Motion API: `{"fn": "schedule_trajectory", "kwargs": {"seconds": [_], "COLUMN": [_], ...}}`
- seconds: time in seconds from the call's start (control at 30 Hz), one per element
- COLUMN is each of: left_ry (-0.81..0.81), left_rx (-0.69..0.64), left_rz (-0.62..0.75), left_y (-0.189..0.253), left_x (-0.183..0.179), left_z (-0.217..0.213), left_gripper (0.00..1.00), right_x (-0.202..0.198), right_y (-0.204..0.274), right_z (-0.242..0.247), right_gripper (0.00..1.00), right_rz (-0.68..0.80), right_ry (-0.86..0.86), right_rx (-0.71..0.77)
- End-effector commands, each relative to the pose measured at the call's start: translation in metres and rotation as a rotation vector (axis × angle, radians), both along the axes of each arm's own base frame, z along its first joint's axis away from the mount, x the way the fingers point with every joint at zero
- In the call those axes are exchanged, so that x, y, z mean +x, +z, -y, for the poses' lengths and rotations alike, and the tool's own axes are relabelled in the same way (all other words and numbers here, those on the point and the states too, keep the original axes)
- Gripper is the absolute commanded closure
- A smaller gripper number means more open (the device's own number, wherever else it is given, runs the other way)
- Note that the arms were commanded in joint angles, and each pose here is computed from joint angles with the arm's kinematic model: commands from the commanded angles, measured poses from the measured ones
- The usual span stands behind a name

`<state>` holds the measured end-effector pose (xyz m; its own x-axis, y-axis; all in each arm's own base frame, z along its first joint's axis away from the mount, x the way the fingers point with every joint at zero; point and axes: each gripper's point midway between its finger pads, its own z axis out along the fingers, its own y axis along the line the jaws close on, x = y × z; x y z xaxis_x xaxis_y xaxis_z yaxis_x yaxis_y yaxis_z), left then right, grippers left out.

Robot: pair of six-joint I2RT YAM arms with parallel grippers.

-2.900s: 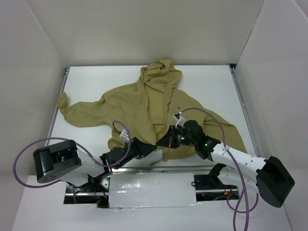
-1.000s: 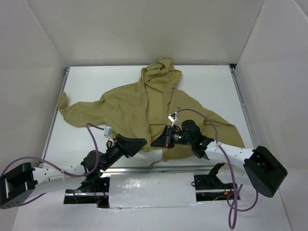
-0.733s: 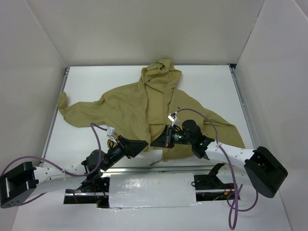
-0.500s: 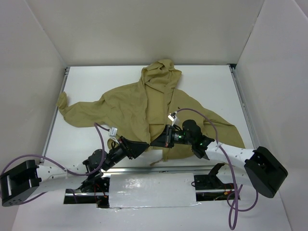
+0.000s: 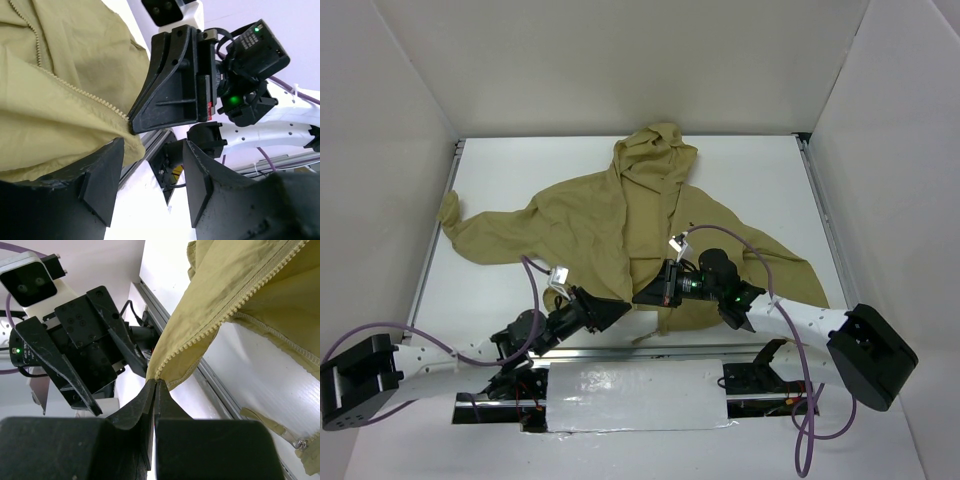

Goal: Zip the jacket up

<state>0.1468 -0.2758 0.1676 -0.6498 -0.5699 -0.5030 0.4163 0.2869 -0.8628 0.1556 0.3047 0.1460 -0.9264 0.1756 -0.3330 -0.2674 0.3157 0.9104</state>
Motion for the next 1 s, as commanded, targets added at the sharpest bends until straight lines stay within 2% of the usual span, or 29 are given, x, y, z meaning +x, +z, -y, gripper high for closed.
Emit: {"fn": "schedule_trajectory", "kwargs": {"seconds": [0.0,0.2,0.47,0.77,0.97], "left_ry": [0.002,-0.013,-0.011,-0.02,-0.025], "left_rx": [-0.005,-0.011,-0.009,-0.005,-0.002], "left_rz": [-0.019,-0.02,-0.028,-0.034,-0.04], "left_y": [-0.01,-0.01,-0.019,-0.022,-0.024], "left_x": [-0.002,-0.003,-0.003,-0.003,-0.003], "left_z": [-0.004,-0.001,-0.005,-0.003,-0.002], "left_gripper": [0.35,0.32,0.4,0.35,0.39], "right_x": [0.004,0.004,0.003,0.001,0.002], "right_y": [0.019,0.019,0.021,0.021,0.023], "right_z": [-0.006,-0.006,-0.007,-0.007,-0.007], "right_gripper": [1.0,1.0,1.0,1.0,1.0], "right_rz": [0.063,0.064,0.064,0.064,0.068], "right_ry": [0.018,0.022,0.032,0.036,0.035], "right_rx": [0.04,0.043,0.046,0.052,0.05]}}
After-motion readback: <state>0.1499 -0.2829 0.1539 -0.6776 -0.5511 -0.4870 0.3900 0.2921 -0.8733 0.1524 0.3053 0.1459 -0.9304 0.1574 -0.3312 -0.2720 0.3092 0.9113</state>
